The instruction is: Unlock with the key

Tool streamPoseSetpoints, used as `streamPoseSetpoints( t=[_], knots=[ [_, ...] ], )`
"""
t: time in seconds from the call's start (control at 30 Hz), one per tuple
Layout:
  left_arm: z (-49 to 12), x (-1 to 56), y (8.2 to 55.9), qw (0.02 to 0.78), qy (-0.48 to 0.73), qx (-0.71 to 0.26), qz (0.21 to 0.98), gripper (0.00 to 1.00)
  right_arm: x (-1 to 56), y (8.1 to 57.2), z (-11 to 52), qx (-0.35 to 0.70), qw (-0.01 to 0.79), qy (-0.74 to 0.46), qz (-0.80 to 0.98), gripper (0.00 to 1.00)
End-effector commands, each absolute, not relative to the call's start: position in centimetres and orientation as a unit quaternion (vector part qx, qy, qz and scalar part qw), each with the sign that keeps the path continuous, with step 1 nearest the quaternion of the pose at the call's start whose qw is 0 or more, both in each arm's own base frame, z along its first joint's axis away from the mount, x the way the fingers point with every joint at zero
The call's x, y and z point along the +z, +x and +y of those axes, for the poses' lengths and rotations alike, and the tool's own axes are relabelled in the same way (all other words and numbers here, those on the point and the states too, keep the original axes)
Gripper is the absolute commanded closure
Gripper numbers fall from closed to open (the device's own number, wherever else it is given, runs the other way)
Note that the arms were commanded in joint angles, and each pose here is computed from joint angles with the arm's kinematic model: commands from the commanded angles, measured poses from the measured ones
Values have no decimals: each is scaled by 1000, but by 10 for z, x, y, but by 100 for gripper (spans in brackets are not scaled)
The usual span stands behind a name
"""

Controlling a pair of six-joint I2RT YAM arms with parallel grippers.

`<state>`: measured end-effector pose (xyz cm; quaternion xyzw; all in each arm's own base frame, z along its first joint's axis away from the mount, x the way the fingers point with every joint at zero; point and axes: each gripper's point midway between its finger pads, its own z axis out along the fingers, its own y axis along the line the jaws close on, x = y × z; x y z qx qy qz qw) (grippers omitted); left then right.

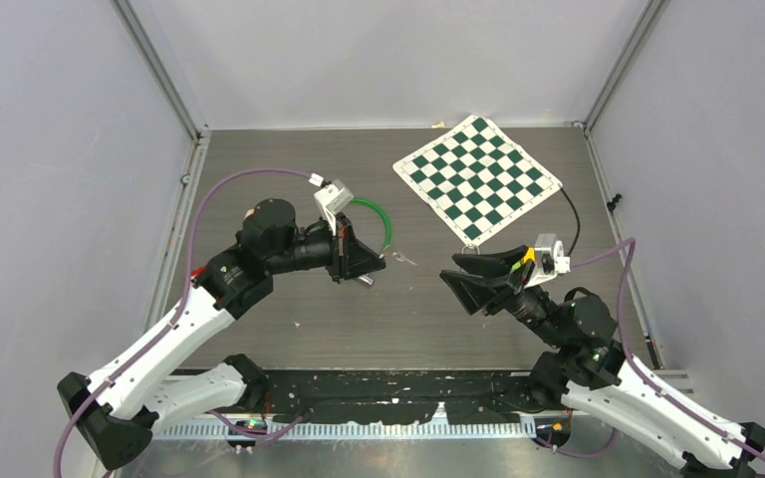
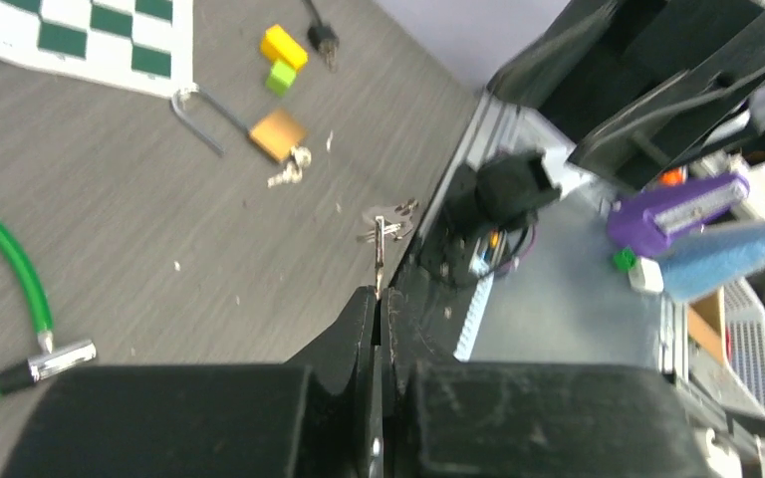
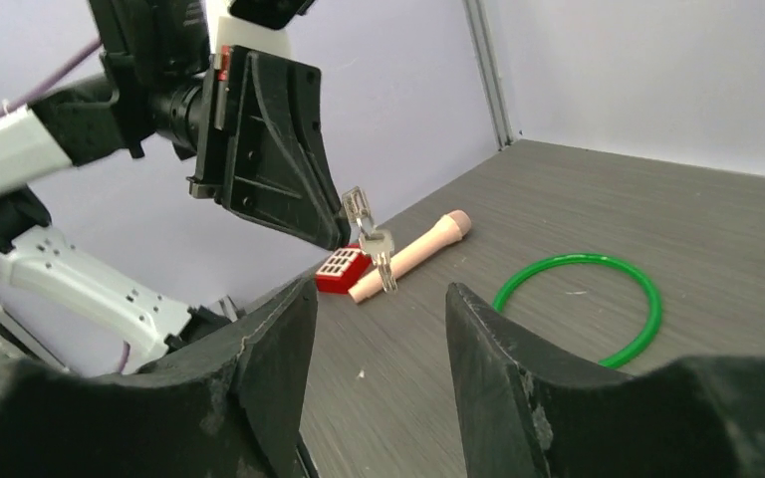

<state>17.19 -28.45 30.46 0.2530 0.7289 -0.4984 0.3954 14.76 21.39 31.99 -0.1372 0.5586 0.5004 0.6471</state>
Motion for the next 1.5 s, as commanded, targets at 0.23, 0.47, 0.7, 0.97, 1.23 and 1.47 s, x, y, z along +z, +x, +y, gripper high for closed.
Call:
streamPoseSetpoints(
  t=[0.23,0.47,0.7,0.97,1.23,1.47],
  knots=[
    [-273,270,107,238,404,-512,720,100,333,102,267,500,546,-395,544,51],
    [-270,271,99,233,440,-512,700,100,327,86,288,533,471,-453,537,54],
    [-264,275,88,235,478,-502,682,100,321,83,301,548,431,-472,540,60],
    [-266,279,83,238,509,-493,664,100,319,79,312,572,405,-480,528,67],
    [-268,279,88,241,520,-479,665,100,318,78,318,586,389,-478,525,74],
    [-272,283,88,241,531,-477,658,100,312,86,322,580,392,-468,539,75]
  ],
)
